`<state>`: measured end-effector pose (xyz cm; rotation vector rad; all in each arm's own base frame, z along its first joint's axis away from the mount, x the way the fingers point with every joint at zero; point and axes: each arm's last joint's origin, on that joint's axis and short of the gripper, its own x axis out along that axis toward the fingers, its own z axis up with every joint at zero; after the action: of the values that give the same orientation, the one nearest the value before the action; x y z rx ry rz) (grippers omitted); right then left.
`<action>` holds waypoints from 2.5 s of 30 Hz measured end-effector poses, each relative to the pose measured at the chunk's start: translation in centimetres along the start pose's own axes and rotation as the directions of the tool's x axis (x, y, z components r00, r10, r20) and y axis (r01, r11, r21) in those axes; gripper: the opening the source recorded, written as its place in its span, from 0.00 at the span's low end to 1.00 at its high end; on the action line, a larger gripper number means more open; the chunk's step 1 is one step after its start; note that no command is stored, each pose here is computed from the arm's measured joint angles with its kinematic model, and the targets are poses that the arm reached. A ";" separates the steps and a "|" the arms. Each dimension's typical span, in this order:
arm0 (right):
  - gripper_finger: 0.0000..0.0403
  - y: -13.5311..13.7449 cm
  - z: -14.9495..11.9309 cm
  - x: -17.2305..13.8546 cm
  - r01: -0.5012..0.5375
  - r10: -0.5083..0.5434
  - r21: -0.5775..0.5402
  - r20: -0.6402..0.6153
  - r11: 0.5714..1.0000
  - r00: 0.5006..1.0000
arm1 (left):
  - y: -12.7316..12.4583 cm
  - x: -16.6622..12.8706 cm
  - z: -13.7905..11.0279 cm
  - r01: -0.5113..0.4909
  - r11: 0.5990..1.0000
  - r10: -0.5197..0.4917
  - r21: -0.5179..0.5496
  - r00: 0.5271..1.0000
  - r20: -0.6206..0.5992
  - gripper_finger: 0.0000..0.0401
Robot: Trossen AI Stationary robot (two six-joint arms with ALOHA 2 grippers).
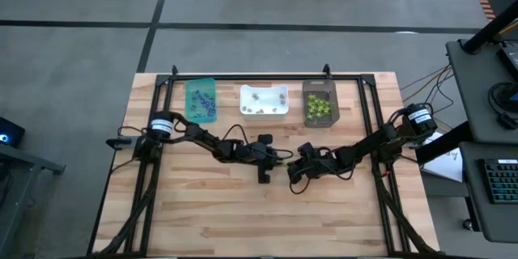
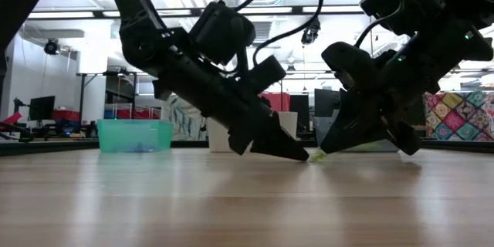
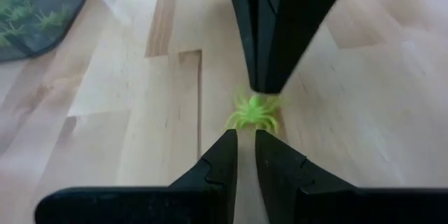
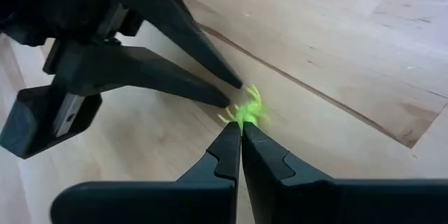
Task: Sort Halloween decoration
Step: Put the green spider toy into the black bin
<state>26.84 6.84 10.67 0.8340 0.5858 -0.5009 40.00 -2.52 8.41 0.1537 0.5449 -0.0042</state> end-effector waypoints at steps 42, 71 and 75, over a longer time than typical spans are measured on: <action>0.29 -0.5 0.8 -2.7 0.085 -0.082 0.020 -0.117 0.996 0.990 | 0.1 1.7 -1.0 0.065 0.995 -0.060 -0.073 0.996 0.071 0.09; 0.43 -0.9 0.9 -2.3 0.119 -0.119 0.002 -0.094 0.993 0.989 | 0.6 3.4 -0.8 0.104 0.992 -0.095 -0.066 0.989 0.115 0.09; 0.43 -1.3 1.2 -2.2 0.144 -0.143 0.006 -0.094 0.990 0.985 | 0.7 3.2 -0.5 0.146 0.986 -0.137 -0.077 0.984 0.118 0.09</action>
<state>24.75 5.57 12.10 0.8344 0.7326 -0.5997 42.48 -1.69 6.42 0.0308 0.4420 -0.1272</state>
